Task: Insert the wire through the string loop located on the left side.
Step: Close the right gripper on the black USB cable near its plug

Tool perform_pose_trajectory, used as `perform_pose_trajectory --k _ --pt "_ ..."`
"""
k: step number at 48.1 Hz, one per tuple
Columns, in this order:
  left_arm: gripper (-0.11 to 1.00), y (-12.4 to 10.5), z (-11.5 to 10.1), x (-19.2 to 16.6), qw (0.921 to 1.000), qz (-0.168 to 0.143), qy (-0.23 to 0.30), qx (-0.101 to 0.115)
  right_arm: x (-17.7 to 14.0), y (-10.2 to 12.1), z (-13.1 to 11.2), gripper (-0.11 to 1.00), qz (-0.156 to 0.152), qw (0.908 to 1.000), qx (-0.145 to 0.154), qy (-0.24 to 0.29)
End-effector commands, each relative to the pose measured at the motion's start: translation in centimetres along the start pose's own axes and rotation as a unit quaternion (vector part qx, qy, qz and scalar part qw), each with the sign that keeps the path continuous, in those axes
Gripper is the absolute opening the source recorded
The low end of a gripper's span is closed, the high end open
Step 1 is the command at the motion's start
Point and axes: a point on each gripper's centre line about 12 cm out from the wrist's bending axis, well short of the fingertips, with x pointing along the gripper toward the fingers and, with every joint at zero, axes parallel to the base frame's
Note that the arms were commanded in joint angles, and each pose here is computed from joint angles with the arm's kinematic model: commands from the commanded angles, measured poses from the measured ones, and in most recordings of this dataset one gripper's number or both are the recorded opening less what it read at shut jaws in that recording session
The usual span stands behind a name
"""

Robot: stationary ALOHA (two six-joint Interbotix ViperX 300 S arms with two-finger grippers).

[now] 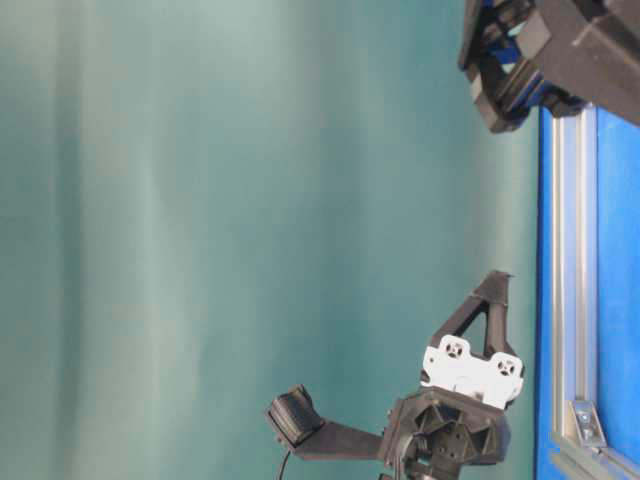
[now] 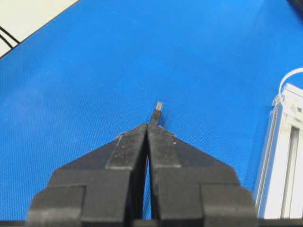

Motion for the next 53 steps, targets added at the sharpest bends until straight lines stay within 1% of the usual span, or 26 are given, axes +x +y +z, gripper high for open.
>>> perform_pose_trajectory --k 1,6,11,22,26,27,30,33,40,43,44,45,49,53 --pt "0.00 -0.4 2.0 -0.3 0.9997 -0.011 -0.018 0.008 -0.4 0.1 2.6 0.01 0.001 0.9994 0.003 -0.035" --pt "0.00 -0.4 2.0 -0.2 0.9998 -0.010 -0.012 0.008 0.0 0.0 2.7 -0.02 0.000 0.9997 0.013 -0.021" --pt "0.00 -0.4 2.0 -0.2 0.9998 -0.010 -0.012 0.008 0.3 0.0 2.7 -0.02 -0.001 0.9998 0.016 -0.013" --pt "0.00 -0.3 2.0 -0.2 0.9999 -0.009 -0.012 0.008 0.3 0.0 2.6 -0.02 0.000 0.9997 0.023 -0.011" --pt "0.00 -0.3 2.0 -0.2 0.9999 -0.009 -0.012 0.008 0.2 0.0 2.6 -0.01 0.000 0.9994 0.032 -0.010" --pt "0.00 -0.3 2.0 -0.2 0.9999 -0.009 -0.012 0.008 0.2 0.0 2.6 0.00 0.000 0.9994 0.034 -0.010" --pt "0.00 -0.3 2.0 -0.2 0.9999 -0.009 -0.012 0.008 0.2 0.0 2.5 0.08 0.000 0.9991 0.042 -0.008" --pt "0.00 -0.2 2.0 -0.2 0.9999 -0.009 -0.011 0.008 0.2 0.0 2.5 0.22 -0.001 0.9987 0.050 -0.006" --pt "0.00 -0.2 1.9 -0.3 0.9999 -0.009 -0.011 0.008 0.3 -0.1 2.5 0.68 -0.003 0.9981 0.061 -0.004" --pt "0.00 -0.2 1.9 -0.3 0.9999 -0.009 -0.011 0.008 0.3 -0.2 2.4 0.85 -0.008 0.9977 0.068 -0.003" --pt "0.00 -0.2 1.9 -0.3 0.9999 -0.009 -0.010 0.008 0.3 -0.3 2.3 0.89 -0.010 0.9975 0.069 -0.003" --pt "0.00 -0.2 1.9 -0.3 0.9999 -0.009 -0.011 0.008 0.3 -0.3 2.3 0.91 -0.011 0.9974 0.071 -0.002" --pt "0.00 -0.3 2.0 -0.2 0.9999 -0.009 -0.012 0.008 0.5 -0.3 2.0 0.85 -0.014 0.9970 0.076 0.001" --pt "0.00 -0.3 2.0 -0.2 0.9999 -0.009 -0.012 0.008 1.0 -0.3 1.5 0.88 -0.016 0.9966 0.081 0.007"
